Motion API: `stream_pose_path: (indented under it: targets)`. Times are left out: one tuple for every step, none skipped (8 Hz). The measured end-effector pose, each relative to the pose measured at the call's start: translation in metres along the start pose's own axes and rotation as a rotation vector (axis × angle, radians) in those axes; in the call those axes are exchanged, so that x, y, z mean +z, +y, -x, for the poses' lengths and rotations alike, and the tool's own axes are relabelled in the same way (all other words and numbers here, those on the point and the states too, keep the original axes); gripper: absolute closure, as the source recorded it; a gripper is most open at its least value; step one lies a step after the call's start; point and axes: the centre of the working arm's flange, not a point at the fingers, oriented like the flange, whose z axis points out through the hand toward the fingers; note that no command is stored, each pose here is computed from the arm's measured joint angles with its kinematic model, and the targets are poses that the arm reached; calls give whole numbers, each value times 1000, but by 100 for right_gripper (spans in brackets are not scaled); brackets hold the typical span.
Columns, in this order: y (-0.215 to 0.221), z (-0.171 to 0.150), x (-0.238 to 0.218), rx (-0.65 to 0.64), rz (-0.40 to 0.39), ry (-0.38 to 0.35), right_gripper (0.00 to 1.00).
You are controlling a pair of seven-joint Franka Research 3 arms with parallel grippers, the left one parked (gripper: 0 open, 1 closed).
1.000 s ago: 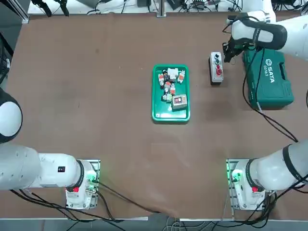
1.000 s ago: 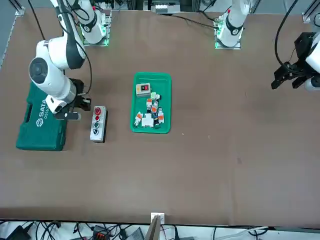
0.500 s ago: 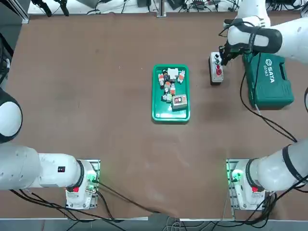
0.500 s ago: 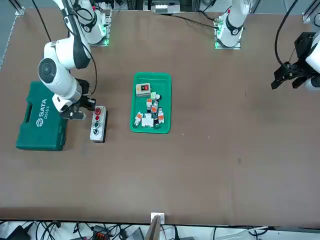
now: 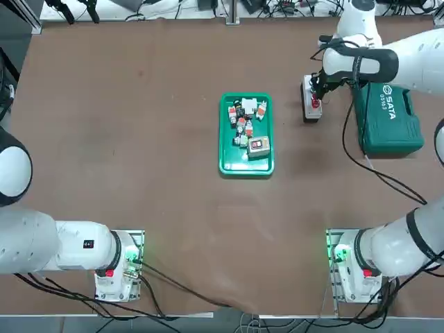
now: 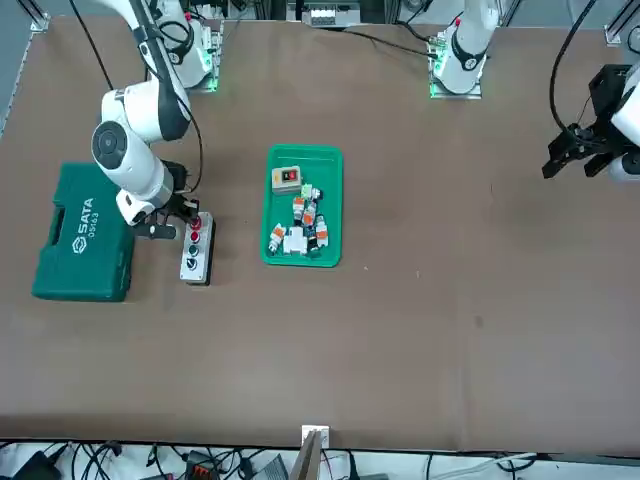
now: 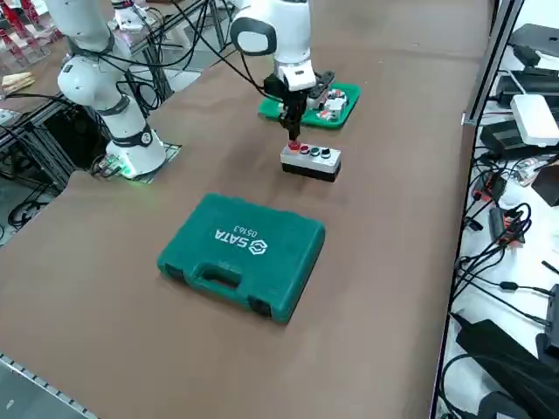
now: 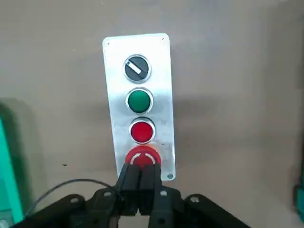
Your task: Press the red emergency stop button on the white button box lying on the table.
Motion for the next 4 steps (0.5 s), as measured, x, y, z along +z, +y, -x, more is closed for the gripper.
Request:
stream_pose_path:
  targets:
    - [1,1,4,1,0,2,98]
    - [1,1,7,1,0,1,98]
    - [1,2,8,1,1,-1,98]
    - [1,3,9,2,2,-3,98]
